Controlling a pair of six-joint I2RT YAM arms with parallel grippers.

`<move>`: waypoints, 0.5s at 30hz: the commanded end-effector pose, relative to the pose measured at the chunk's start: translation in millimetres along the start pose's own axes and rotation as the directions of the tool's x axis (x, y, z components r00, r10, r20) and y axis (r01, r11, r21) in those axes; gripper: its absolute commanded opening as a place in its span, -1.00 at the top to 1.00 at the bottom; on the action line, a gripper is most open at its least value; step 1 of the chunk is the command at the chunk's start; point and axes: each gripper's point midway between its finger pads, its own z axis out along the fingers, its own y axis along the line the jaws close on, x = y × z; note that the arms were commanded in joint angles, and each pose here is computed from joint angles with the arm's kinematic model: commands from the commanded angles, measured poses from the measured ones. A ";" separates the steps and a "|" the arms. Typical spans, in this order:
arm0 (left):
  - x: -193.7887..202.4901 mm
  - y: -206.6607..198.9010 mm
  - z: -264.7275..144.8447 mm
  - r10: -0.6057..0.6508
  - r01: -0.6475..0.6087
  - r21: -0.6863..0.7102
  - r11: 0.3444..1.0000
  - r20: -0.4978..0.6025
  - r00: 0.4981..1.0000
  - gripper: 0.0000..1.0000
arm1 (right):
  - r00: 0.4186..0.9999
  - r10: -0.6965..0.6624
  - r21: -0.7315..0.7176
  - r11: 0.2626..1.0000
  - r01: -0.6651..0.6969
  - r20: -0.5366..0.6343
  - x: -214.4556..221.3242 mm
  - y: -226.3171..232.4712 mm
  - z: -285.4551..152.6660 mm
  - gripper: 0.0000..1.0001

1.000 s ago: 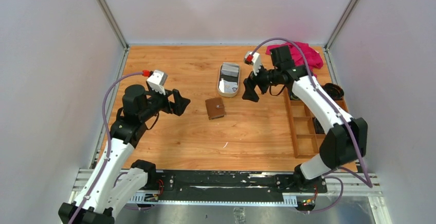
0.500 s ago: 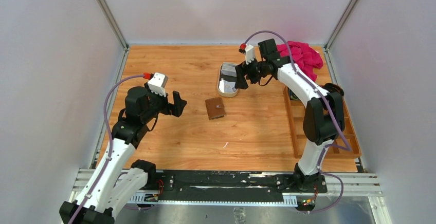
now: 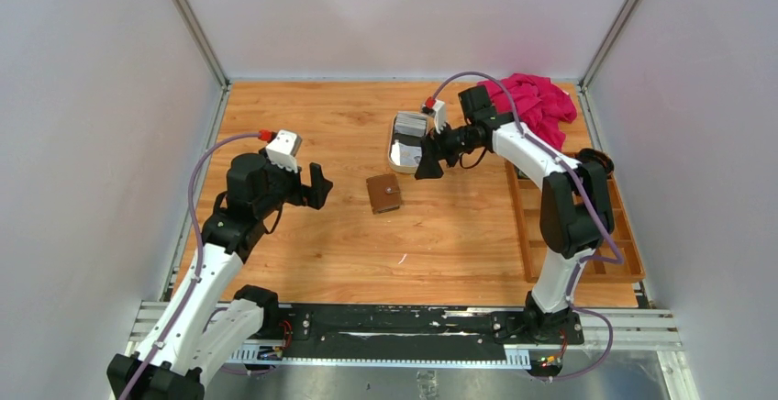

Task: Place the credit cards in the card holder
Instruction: Move the card holder to the center of the board.

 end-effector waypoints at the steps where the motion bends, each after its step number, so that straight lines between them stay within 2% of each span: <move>1: 6.4 3.4 0.9 0.012 -0.013 -0.015 1.000 -0.024 1.000 -1.00 | 0.998 -0.062 -0.108 0.992 0.064 0.025 5.1 14.1 1.8 -0.70; 6: 7.6 3.8 1.4 0.013 -0.014 -0.016 1.000 -0.029 0.999 -1.00 | 0.992 -0.126 -0.134 0.983 0.128 0.024 9.4 22.0 6.7 -0.68; 9: 8.5 3.7 2.0 0.012 -0.012 -0.015 1.000 -0.033 0.999 -1.00 | 0.972 -0.236 -0.138 0.962 0.235 0.010 12.5 27.3 13.8 -0.64; 11: 8.8 3.9 2.5 0.011 -0.011 -0.015 1.000 -0.035 0.999 -1.00 | 0.941 -0.338 -0.135 0.933 0.334 -0.008 14.2 31.8 21.8 -0.63; 15: 10.1 4.0 3.3 0.009 -0.009 -0.015 1.000 -0.041 0.999 -1.00 | 0.831 -0.554 -0.162 0.825 0.542 -0.042 18.1 45.0 42.0 -0.63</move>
